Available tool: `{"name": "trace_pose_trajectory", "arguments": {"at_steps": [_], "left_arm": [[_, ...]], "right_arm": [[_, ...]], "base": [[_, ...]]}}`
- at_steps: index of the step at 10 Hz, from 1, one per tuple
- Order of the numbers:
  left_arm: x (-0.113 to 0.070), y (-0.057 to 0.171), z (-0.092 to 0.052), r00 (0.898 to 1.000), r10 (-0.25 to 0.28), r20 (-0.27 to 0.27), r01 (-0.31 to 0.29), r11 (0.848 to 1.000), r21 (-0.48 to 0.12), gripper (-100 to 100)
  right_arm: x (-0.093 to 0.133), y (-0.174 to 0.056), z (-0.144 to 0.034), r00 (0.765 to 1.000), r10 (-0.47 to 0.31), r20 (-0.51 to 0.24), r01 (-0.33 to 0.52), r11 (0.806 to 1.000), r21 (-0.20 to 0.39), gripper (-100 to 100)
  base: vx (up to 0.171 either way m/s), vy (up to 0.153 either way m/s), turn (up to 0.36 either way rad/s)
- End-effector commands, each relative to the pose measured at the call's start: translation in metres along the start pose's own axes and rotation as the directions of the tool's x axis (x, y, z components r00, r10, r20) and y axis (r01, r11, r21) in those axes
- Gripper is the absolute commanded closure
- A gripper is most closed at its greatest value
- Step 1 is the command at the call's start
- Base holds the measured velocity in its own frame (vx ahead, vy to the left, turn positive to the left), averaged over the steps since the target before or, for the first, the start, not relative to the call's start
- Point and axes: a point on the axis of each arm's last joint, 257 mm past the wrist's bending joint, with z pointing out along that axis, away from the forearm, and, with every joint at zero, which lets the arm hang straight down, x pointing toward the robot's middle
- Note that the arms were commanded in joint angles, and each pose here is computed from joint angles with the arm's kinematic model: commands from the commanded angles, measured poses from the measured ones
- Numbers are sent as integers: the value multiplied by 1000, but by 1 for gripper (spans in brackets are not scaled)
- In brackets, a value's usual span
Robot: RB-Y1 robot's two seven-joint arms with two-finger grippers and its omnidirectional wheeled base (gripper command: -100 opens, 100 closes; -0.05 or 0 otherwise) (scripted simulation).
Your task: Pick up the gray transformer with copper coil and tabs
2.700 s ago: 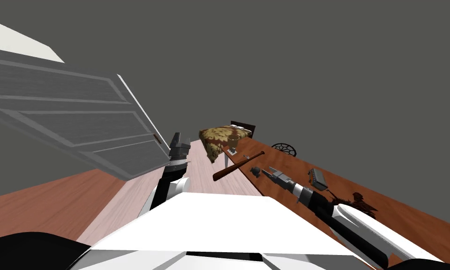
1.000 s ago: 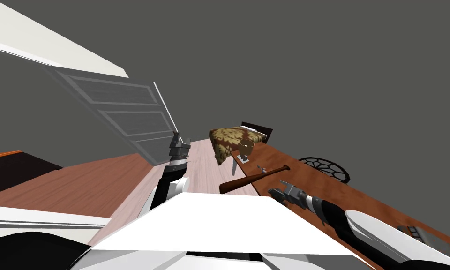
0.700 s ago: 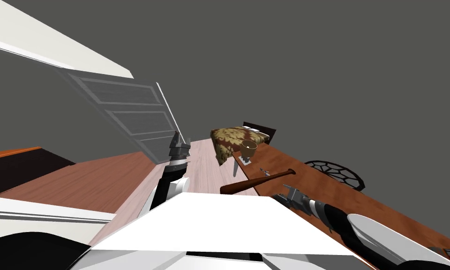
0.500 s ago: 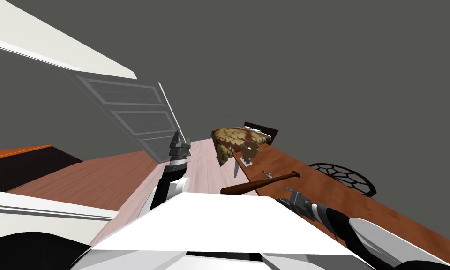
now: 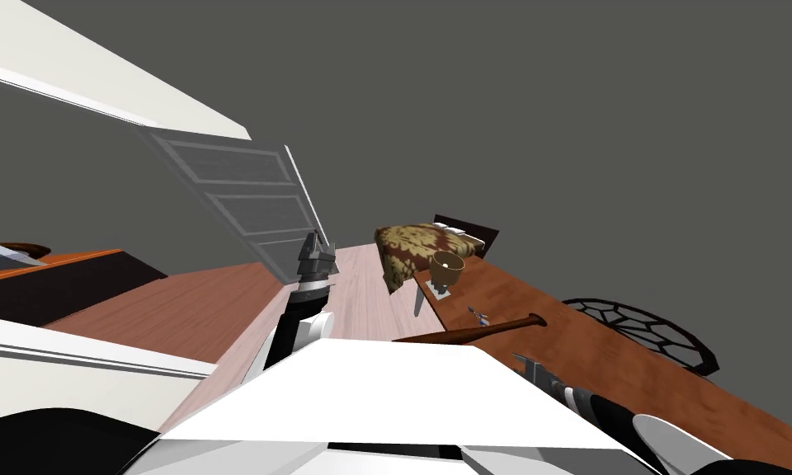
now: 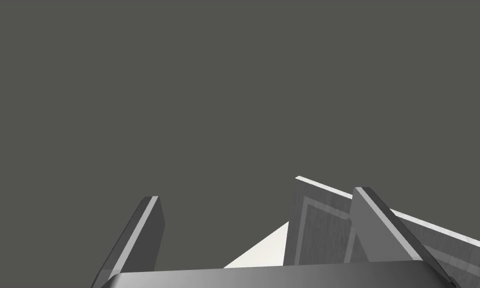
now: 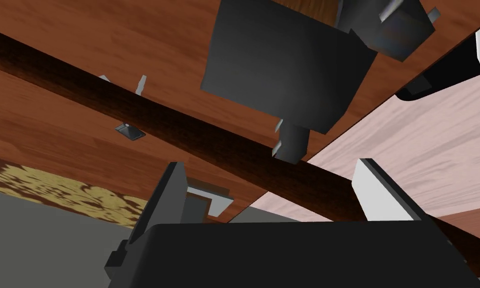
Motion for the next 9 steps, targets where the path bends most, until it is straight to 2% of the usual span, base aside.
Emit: {"name": "trace_pose_trajectory", "arguments": {"at_steps": [1, 2, 3, 4, 5, 6, 7, 8, 9], "left_arm": [[0, 0, 0, 1000, 0, 0, 0, 1000, 0, 0], [0, 0, 0, 1000, 0, 0, 0, 1000, 0, 0], [0, 0, 0, 1000, 0, 0, 0, 1000, 0, 0], [0, 0, 0, 1000, 0, 0, 0, 1000, 0, 0], [0, 0, 0, 1000, 0, 0, 0, 1000, 0, 0], [0, 0, 0, 1000, 0, 0, 0, 1000, 0, 0], [0, 0, 0, 1000, 0, 0, 0, 1000, 0, 0], [0, 0, 0, 1000, 0, 0, 0, 1000, 0, 0], [0, 0, 0, 1000, 0, 0, 0, 1000, 0, 0]], "right_arm": [[0, 0, 0, 1000, 0, 0, 0, 1000, 0, -100], [1, 1, 0, 1000, 1, -2, -1, 1000, -1, 0], [8, 7, 9, 1000, 24, -9, -24, 999, -30, -100], [9, -4, 11, 999, 49, -8, -49, 999, -13, -100], [21, -9, 9, 998, 64, -28, -64, 998, -2, -100], [21, -1, 18, 997, 69, -27, -70, 997, -36, -100], [24, -14, 19, 995, 94, -29, -95, 995, -14, -100], [38, -19, 16, 991, 124, -50, -124, 992, 2, -100], [38, -18, 25, 991, 127, -50, -129, 991, -20, -100]], "base": [[12, -3, 5], [0, 0, 0], [-110, 13, 354], [-145, -1, 235], [-93, -1, 8], [-184, 3, 360], [-161, 2, 229], [-63, 11, -16], [-127, 10, 292]]}}
